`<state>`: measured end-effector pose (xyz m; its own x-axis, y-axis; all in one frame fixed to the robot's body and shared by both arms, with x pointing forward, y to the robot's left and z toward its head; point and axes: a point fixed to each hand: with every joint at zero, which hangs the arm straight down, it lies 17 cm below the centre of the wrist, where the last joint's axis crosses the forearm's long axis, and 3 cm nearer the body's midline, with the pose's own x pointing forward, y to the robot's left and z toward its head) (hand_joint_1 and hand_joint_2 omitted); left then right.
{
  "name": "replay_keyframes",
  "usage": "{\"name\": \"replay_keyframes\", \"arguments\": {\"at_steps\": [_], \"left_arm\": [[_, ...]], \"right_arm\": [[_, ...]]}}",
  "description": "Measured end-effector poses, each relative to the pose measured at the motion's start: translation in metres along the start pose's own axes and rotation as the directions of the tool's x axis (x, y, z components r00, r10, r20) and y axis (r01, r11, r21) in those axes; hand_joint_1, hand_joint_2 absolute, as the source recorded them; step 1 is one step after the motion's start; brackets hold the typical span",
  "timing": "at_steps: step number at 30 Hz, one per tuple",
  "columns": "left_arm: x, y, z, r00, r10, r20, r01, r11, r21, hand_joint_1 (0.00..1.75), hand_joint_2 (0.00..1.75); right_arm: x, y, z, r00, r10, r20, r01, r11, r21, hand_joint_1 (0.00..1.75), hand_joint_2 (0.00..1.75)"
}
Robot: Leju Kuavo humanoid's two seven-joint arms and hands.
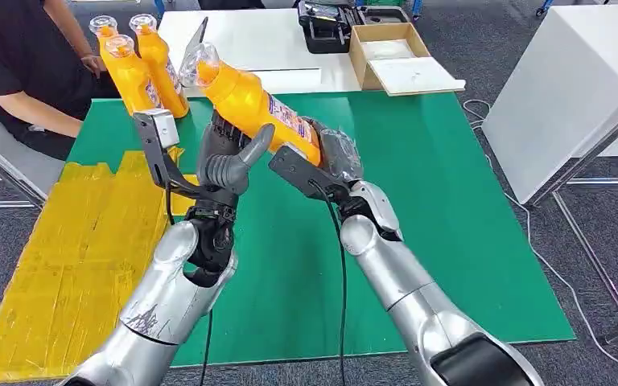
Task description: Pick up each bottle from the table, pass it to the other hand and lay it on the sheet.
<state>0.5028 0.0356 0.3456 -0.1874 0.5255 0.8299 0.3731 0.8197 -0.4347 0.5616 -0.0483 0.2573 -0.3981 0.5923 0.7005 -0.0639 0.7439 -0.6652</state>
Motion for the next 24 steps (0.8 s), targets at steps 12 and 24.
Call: {"name": "replay_keyframes", "arguments": {"at_steps": [12, 24], "left_arm": [[0.000, 0.012, -0.002, 0.995, -0.094, 0.021, 0.093, 0.994, 0.063, 0.00, 1.75], [0.010, 0.041, -0.004, 0.978, -0.198, 0.063, 0.187, 0.972, 0.144, 0.00, 1.75]], "right_arm": [[0.032, 0.032, 0.001, 0.991, 0.113, 0.070, -0.117, 0.991, 0.064, 1.75, 1.75], [0.054, 0.064, 0.011, 0.974, 0.185, 0.129, -0.200, 0.972, 0.121, 1.75, 1.75]]}}
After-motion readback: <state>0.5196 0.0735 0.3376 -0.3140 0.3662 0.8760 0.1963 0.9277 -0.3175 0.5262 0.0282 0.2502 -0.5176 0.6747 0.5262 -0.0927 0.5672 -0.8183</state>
